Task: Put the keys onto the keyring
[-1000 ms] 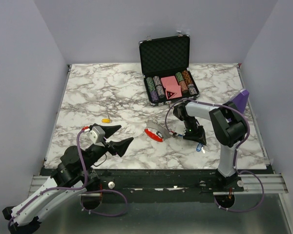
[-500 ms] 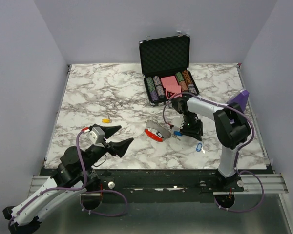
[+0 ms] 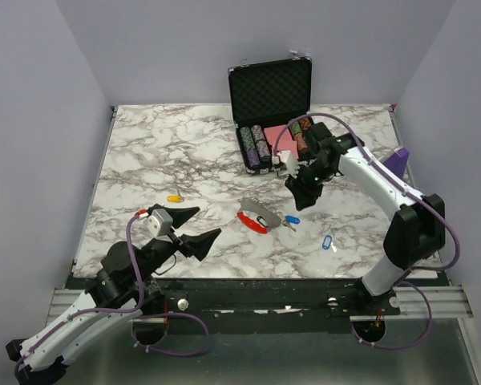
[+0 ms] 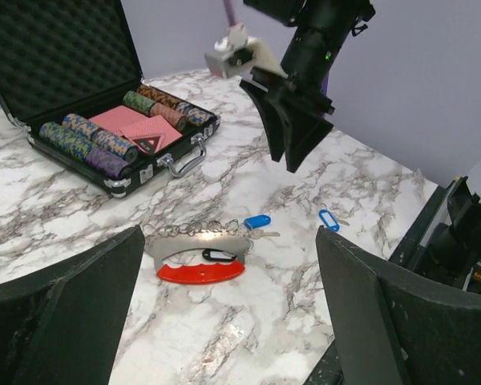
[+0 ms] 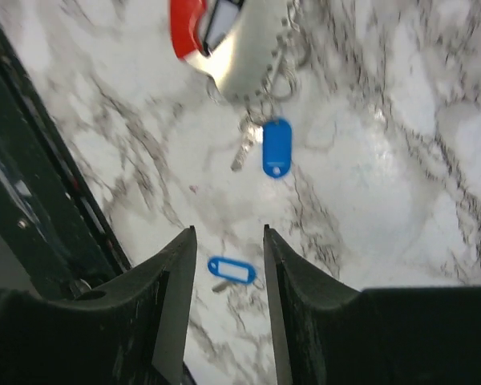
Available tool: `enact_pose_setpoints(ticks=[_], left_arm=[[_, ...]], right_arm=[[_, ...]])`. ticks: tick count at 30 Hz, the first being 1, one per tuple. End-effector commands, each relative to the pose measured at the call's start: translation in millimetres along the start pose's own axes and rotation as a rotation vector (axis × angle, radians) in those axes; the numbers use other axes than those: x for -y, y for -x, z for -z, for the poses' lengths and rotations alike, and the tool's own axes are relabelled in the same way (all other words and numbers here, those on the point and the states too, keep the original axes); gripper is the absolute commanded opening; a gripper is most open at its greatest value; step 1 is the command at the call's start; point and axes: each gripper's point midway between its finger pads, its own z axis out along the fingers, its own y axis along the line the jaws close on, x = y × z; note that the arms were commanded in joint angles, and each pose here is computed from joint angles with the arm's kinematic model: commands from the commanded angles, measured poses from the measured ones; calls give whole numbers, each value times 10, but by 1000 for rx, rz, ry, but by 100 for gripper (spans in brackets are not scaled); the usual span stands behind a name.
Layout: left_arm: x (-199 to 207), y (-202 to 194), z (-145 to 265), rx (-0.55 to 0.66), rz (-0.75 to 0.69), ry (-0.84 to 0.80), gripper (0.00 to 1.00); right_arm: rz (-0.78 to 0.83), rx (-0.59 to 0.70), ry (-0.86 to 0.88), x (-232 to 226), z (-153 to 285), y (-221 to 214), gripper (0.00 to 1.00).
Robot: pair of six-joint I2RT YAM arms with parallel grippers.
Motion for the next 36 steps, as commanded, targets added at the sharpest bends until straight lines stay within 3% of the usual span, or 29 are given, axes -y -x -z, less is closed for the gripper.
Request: enact_pose_setpoints(ticks=[1, 3, 5, 6, 7, 10, 13, 19, 22, 25, 28, 30, 32, 33, 34, 36], left_arm=[[44, -54, -46, -1, 109, -1, 98], [66, -131, -77, -9, 179, -2, 99], [57, -237, -104, -35, 260, 21, 99], [26, -314, -111, -59, 312, 51, 99], [5, -393, -112, -86, 352, 77, 99], [-11, -600, -113, -167, 453, 122, 99], [-18, -790, -92, -242, 505, 154, 99], [-78, -1137, -98, -326, 561, 202, 99], [-164, -1188, -128, -343, 554, 237, 99], [-205, -1205, -182, -353, 545, 238, 99], [-201, -1242, -212, -400, 529, 223, 98], [-233, -1298, -218, -432, 513, 235, 98], [-281, -1322, -237, -443, 496, 243, 99], [-309, -1320, -248, -447, 486, 245, 98], [-332, -1315, -262, -454, 478, 248, 98], [-383, -1293, -278, -461, 459, 256, 98]], right_arm=[[98, 480, 185, -359, 218, 695, 48], [167, 649, 229, -477, 312, 847, 55], [202, 779, 295, -637, 333, 923, 74], [195, 829, 330, -692, 342, 970, 95], [144, 850, 381, -736, 273, 957, 100], [64, 835, 423, -664, 137, 972, 100], [-21, 790, 288, -391, -7, 938, 98], [-166, 757, 197, -105, -130, 978, 93], [-193, 653, 220, 68, -251, 1012, 83], [-129, 544, 264, 241, -394, 1048, 71], [-14, 468, 235, 275, -408, 910, 70], [177, 532, 170, 232, -336, 895, 72], [439, 608, 125, 85, -299, 838, 81], [547, 650, 85, 46, -235, 855, 94], [608, 682, 66, 11, -253, 856, 100], [662, 724, 46, 31, -240, 935, 100]])
